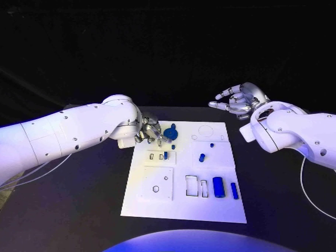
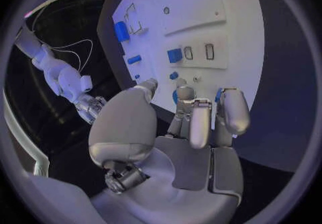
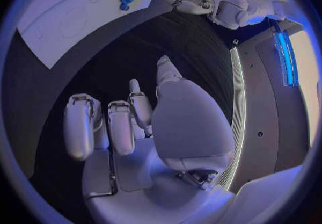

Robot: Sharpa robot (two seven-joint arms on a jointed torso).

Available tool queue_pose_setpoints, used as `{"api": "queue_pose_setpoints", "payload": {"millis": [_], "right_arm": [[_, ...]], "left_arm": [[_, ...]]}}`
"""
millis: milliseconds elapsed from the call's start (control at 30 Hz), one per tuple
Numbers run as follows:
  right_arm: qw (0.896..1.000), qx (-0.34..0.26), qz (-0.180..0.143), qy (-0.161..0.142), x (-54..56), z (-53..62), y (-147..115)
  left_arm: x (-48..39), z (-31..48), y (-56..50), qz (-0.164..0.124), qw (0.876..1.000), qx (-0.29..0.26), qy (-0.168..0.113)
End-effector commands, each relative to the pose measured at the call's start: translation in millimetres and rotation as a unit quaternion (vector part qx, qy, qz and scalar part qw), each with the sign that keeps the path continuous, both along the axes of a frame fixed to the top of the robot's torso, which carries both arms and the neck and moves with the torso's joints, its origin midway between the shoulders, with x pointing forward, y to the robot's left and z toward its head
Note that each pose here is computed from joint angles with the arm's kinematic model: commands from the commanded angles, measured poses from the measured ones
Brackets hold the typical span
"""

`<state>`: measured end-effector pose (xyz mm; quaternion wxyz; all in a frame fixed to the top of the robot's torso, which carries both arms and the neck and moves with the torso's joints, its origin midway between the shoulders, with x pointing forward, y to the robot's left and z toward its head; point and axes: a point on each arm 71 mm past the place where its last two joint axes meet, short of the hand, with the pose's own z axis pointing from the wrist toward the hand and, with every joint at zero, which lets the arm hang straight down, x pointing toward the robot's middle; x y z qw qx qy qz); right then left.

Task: Assemble the parts on the task board

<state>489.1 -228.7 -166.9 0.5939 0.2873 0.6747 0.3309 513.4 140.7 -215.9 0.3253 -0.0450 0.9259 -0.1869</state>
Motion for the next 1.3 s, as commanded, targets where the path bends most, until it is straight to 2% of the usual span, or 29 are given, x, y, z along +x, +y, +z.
{"api": "queue_pose_setpoints", "payload": {"millis": [33, 433, 800, 1300], "right_arm": [[1.0, -0.002, 0.006, 0.004, 0.3, -0.5, 1.6], [1.0, -0.001, 0.004, 0.002, 1.1, -0.5, 2.2], [1.0, -0.002, 0.003, 0.002, 1.3, -0.7, 1.8], [1.0, -0.002, 0.003, 0.003, 1.6, -1.2, 2.1]], "left_arm": [[-0.1, -1.2, -3.3, -0.011, 1.0, 0.01, 0.011], [-2.2, -7.4, -13.6, -0.033, 0.999, 0.02, 0.036], [0.0, -14.3, -14.4, -0.03, 0.998, 0.026, 0.044], [-3.4, -19.1, -18.1, -0.042, 0.997, 0.032, 0.061]]}}
